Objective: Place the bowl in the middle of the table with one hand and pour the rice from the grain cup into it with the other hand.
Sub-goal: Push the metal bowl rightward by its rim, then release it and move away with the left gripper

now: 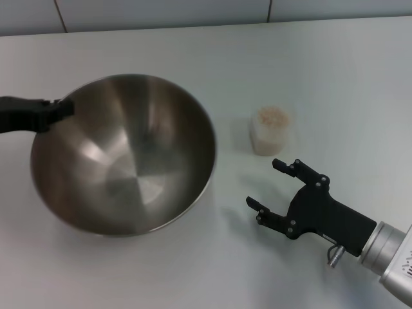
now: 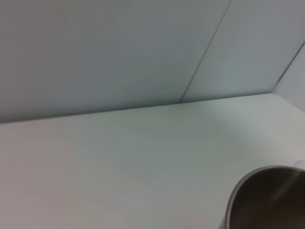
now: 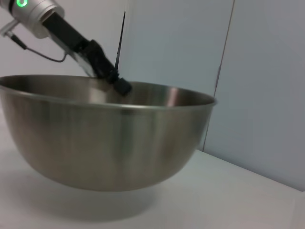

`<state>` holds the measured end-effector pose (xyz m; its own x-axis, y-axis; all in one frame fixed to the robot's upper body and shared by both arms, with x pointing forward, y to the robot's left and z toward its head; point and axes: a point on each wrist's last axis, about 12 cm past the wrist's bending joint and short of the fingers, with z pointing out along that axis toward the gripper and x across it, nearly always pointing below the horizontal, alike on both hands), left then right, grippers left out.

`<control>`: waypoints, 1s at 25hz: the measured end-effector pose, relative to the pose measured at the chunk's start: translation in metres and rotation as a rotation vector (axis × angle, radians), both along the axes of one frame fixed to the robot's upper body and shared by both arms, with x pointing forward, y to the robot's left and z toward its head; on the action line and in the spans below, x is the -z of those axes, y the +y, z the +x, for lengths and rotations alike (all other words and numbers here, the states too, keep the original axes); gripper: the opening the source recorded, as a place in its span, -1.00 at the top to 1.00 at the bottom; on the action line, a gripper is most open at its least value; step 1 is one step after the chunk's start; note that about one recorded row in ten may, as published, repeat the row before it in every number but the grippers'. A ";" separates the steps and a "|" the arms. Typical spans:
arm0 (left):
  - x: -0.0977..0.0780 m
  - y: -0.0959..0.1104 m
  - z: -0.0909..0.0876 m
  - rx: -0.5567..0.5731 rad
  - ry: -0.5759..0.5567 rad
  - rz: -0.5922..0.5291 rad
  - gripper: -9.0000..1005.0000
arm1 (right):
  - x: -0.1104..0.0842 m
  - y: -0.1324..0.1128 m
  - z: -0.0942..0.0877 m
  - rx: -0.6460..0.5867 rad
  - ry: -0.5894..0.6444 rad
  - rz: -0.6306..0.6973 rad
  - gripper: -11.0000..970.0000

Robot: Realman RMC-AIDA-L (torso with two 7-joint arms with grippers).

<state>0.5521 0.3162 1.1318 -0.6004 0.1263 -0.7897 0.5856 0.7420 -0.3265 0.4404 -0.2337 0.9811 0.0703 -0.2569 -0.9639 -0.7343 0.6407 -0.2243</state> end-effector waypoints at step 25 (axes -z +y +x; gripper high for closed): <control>-0.013 -0.055 0.040 0.113 -0.071 0.048 0.78 | 0.003 0.000 -0.013 0.017 0.016 0.023 -0.67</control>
<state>0.5924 0.2615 1.1451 -0.5229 0.2285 -0.8212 0.6867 0.6837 -0.2470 0.4274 -0.2333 0.9778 0.0509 -0.2356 -0.9705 -0.7266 0.6579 -0.1978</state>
